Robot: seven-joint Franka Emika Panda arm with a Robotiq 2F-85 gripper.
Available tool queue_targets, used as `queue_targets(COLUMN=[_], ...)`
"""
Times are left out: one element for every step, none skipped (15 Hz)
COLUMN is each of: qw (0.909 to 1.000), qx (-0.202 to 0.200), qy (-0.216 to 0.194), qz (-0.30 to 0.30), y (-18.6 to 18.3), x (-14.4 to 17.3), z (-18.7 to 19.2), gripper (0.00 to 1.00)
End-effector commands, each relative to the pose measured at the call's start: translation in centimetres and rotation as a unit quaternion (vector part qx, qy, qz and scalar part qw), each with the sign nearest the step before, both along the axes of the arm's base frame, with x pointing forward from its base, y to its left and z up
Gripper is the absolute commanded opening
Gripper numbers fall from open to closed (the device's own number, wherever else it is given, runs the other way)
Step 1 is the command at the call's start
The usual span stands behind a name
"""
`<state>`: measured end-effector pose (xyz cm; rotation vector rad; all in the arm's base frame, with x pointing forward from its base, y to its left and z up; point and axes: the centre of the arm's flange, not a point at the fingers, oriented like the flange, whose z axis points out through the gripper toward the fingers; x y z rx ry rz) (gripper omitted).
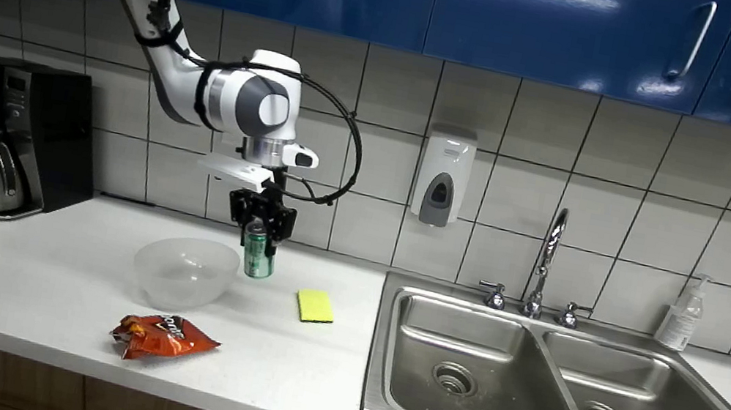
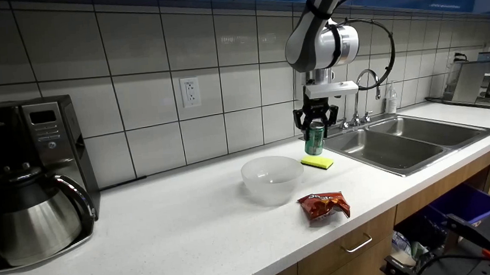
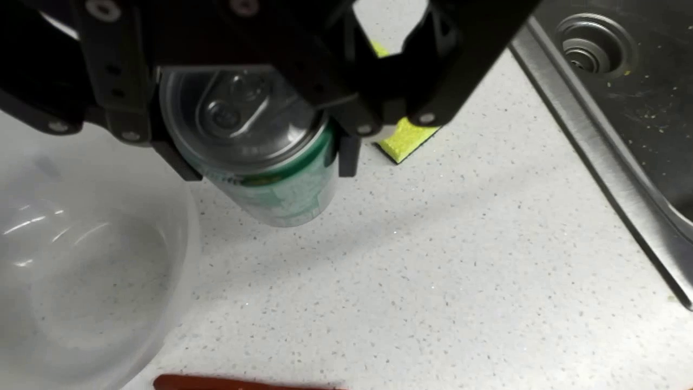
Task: Put the green can in the bowl
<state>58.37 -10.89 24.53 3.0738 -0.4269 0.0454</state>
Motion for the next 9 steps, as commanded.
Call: queue_targets(qw=[0.9995,0.9992,0.9988,0.9985,0.9981,0.9977,0.9972,0.9967,0.9961], qx=[-0.002,-0.002,-0.002,-0.001,0.001,0.002,0.006,0.007,0.009], qy=[0.001,0.002,0.002,0.002,0.004,0.005,0.009,0.012,0.016], qz=[0.033,0.041,0.049,0.055,0.062,0.068,0.074,0.079,0.086], y=[2.6,3.4,4.0,4.6,5.2,5.7,6.2,6.7,7.1], x=[0.0,0.1,0.3,0.4,0.5,0.6,0.7,0.8,0.9], z=[2.1,2.1,2.2,2.3,2.3,2.2,2.1,2.0,1.8], gripper=[0.38,0.38,0.38,0.38,0.38,0.38,0.38,0.38,0.38])
